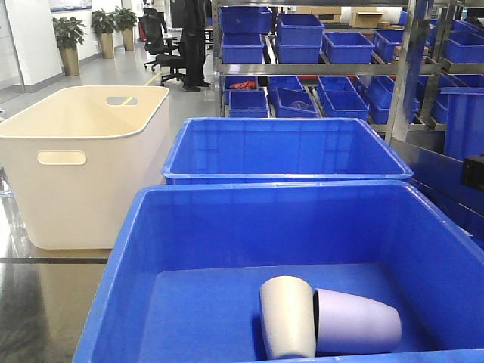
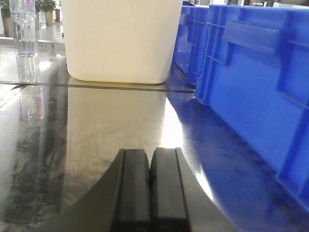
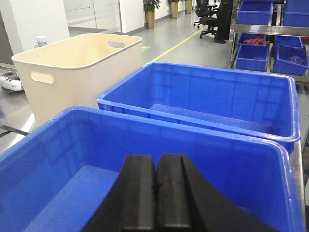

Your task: Grab cup from conveyor and place in blue bin

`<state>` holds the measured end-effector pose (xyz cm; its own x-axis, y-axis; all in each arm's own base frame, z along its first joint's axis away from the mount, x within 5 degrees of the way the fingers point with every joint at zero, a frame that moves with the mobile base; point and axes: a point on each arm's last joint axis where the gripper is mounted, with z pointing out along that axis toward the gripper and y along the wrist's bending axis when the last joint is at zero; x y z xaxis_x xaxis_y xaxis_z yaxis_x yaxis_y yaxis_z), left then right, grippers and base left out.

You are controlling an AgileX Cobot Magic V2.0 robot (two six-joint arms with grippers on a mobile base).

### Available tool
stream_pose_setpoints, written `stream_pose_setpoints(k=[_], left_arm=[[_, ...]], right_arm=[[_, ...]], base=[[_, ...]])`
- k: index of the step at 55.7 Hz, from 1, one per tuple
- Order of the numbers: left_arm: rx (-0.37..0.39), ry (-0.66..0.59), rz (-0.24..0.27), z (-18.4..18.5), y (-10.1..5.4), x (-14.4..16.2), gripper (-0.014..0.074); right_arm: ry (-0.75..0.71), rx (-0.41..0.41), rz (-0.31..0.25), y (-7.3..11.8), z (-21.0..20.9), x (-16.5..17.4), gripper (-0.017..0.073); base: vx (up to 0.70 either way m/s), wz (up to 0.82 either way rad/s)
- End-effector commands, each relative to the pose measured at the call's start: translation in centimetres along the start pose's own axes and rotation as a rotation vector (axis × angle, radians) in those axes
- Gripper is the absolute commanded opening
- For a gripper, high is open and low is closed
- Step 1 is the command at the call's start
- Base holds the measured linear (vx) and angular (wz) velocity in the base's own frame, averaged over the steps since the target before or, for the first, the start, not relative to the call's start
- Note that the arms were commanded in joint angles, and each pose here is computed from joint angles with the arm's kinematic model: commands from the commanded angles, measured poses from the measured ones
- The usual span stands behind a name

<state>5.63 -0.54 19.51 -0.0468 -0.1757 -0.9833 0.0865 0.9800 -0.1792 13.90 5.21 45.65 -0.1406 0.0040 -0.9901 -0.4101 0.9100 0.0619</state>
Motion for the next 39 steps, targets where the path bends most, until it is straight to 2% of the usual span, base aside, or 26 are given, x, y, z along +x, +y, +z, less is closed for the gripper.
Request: stream_pose_setpoints(k=[1, 11, 23, 28, 36, 39], left_arm=[[0.011, -0.085, -0.015, 0.0, -0.1, -0.6, 0.0031], [0.011, -0.085, -0.015, 0.0, -0.1, -0.6, 0.0031], [0.011, -0.085, -0.015, 0.0, -0.1, -0.6, 0.0031], [0.011, -0.085, -0.015, 0.0, -0.1, -0.6, 0.0031], [0.011, -0.085, -0.015, 0.0, -0.1, -0.6, 0.0031], [0.011, -0.085, -0.015, 0.0, -0.1, -0.6, 0.0031]], right_arm=[[-0.124, 0.019, -0.005, 0.0, -0.7, -1.8, -0.0006], [-0.127, 0.001, -0.009, 0.4, -2.4, -1.8, -0.0006], [-0.269, 0.024, -0.082, 1.4, -8.8, -2.2, -0.0006], [-0.339, 0.081, -0.086, 1.3, -11.0, -1.1, -0.0006], [-0.416, 0.215, -0.018, 0.8, -12.4, 3.3, -0.0006], [-0.431, 0.258, -0.022, 0.7, -12.6, 5.2, -0.0006]], base=[[0.0, 0.0], [0.0, 0.0], [0.0, 0.0], [0.0, 0.0], [0.0, 0.0], [0.0, 0.0]])
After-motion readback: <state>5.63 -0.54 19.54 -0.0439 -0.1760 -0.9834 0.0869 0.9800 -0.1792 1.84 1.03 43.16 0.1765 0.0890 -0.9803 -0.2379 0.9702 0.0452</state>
